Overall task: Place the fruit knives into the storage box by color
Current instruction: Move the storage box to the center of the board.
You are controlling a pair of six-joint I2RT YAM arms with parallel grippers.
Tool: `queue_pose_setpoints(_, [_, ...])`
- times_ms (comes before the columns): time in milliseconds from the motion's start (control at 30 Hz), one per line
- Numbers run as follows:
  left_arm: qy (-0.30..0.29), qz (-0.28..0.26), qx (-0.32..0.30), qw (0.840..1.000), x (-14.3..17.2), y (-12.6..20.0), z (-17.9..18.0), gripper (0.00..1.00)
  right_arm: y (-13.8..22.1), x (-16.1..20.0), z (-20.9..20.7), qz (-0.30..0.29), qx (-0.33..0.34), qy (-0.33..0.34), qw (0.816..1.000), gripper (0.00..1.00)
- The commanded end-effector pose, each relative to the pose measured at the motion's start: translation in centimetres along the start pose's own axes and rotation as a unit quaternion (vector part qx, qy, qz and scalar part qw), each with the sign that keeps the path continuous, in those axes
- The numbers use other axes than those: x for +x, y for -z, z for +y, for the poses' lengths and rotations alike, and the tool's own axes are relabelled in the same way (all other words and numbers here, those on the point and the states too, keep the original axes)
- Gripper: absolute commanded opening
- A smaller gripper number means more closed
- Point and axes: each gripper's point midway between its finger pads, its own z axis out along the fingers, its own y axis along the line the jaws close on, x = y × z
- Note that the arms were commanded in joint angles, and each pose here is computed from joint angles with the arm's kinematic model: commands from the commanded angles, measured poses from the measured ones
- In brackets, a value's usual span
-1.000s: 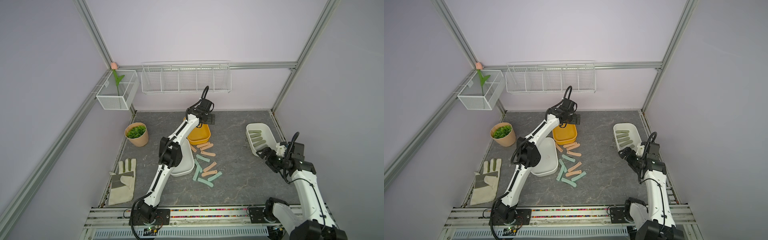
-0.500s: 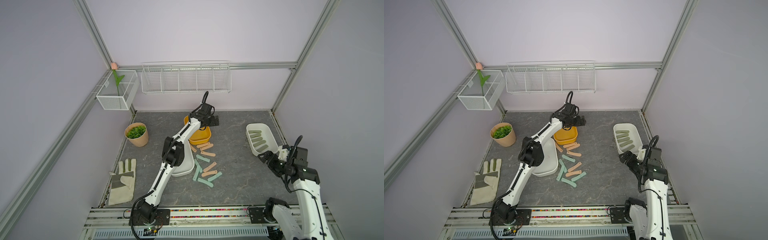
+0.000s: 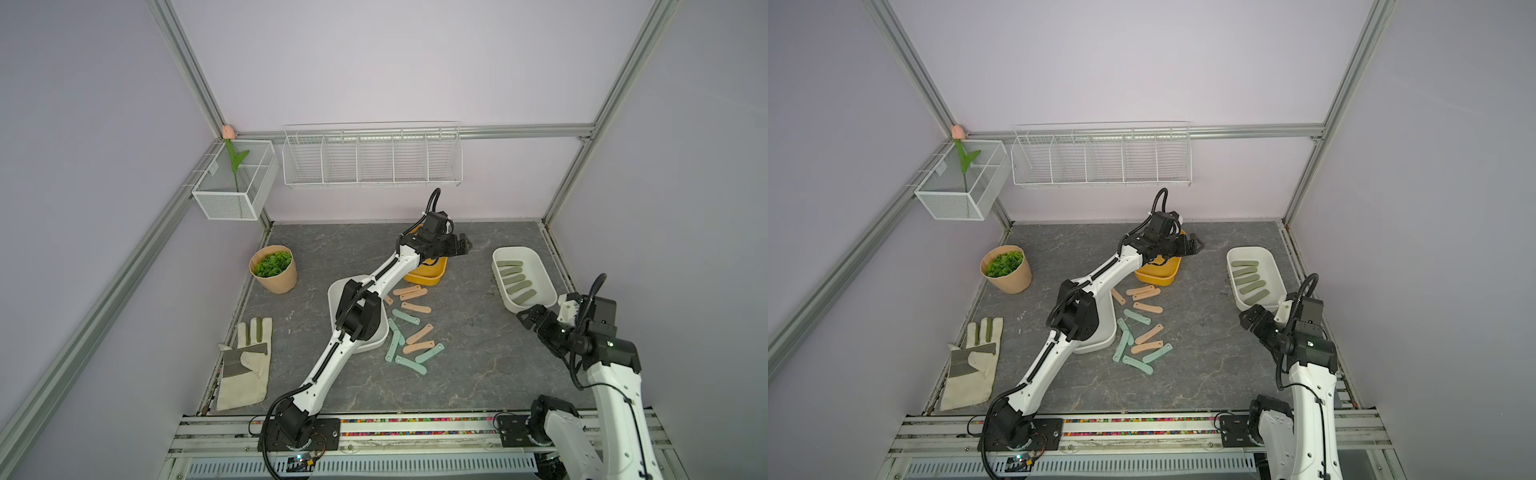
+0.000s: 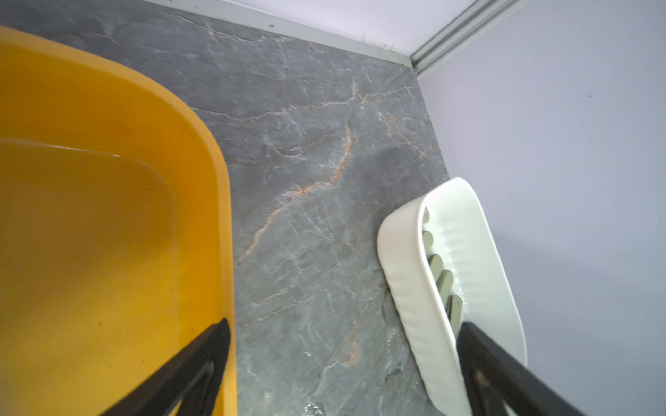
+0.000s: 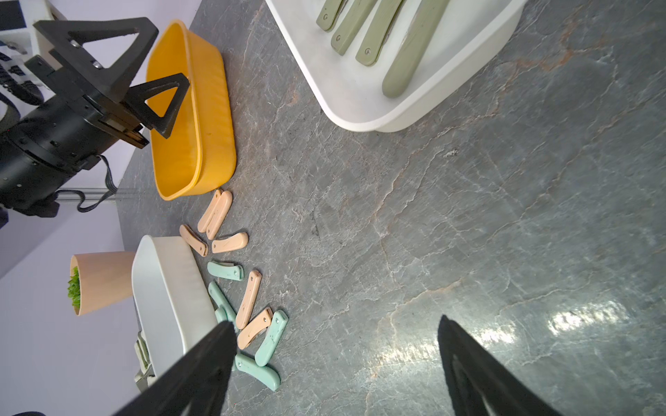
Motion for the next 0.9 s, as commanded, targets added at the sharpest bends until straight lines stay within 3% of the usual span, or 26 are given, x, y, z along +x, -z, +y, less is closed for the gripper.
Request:
queue_pose_setpoints(0, [0.011,0.021,0.031,0.999,1.7,-1.4,-1.5,0.99,-0.2,0.3,-0.4,0.001,0.005,-0.002,1.0,0.91])
queue_pose_setpoints(533, [-0.029,0.125,0.053,0.99,11.0,-0.5,-6.1,0.99,0.2,-1.6,0.1,-0.018,0.008,0.0,1.0,0.9])
queue_pose_setpoints(867, [-0.041,0.165,0.077,0.982,15.0,1.4,-7.9,0.99,0.4,-2.7,0.1,-0.029,0.005,-0.01,1.0,0.9])
